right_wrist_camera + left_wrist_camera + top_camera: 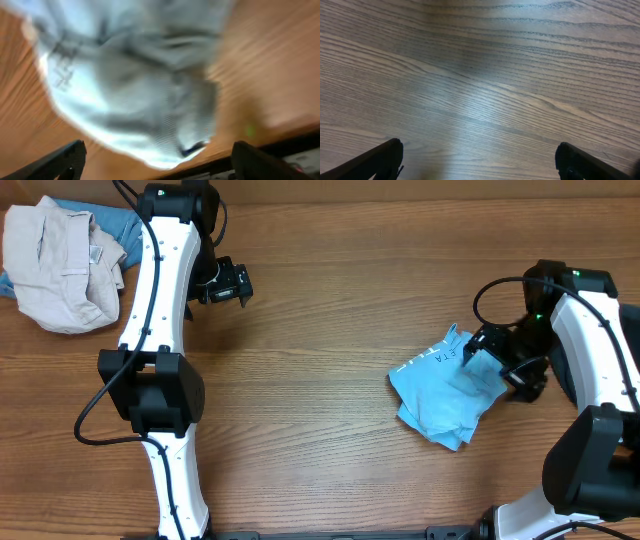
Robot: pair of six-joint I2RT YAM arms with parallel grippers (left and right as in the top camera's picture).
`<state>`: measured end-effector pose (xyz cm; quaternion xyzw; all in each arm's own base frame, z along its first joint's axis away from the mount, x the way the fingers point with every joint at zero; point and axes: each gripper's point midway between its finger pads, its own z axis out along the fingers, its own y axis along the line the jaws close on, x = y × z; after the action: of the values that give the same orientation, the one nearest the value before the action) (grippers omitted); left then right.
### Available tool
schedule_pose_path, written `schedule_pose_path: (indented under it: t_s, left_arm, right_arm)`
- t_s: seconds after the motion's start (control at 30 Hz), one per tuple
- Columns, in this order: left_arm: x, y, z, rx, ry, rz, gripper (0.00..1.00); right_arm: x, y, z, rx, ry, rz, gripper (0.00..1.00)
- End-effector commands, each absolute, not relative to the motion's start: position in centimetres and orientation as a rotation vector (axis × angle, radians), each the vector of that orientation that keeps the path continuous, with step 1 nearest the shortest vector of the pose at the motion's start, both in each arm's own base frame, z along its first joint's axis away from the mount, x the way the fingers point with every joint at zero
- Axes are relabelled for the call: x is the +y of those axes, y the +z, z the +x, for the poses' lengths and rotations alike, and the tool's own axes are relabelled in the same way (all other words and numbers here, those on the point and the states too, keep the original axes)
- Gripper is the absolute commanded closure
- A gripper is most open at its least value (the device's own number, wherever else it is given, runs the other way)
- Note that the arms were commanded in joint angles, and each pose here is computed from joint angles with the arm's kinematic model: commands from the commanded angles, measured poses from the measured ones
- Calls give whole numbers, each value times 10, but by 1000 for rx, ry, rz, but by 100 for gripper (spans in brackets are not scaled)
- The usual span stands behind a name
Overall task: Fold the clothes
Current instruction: 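Pinch and adjust the folded shirt's right edge with the right gripper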
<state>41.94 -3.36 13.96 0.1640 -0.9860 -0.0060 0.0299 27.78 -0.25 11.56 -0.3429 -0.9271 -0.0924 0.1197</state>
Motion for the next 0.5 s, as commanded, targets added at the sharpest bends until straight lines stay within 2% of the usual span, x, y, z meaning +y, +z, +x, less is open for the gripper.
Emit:
schedule_pose_path:
  t_s: [0.0, 0.1, 0.13, 0.2, 0.4, 0.47]
  left_arm:
    - [-35, 150, 418, -3075, -22, 471, 0]
    - [-35, 150, 418, -3074, -17, 470, 0]
    - [-35, 150, 418, -3072, -17, 469, 0]
    - [-35, 150, 418, -3072, -17, 470, 0]
    - [-36, 150, 418, -3072, -15, 470, 0]
    - [-36, 150, 418, -3072, -13, 469, 0]
  right_arm:
    - [43, 122, 283, -2743, -649, -722, 24]
    - [56, 101, 279, -2740, -667, -691, 55]
    - [57, 94, 278, -2735, -673, -689, 61]
    - [60, 72, 265, -2703, -679, -695, 83]
    - [63, 36, 238, -2617, -644, -792, 81]
    - [63, 37, 240, -2621, -645, -795, 88]
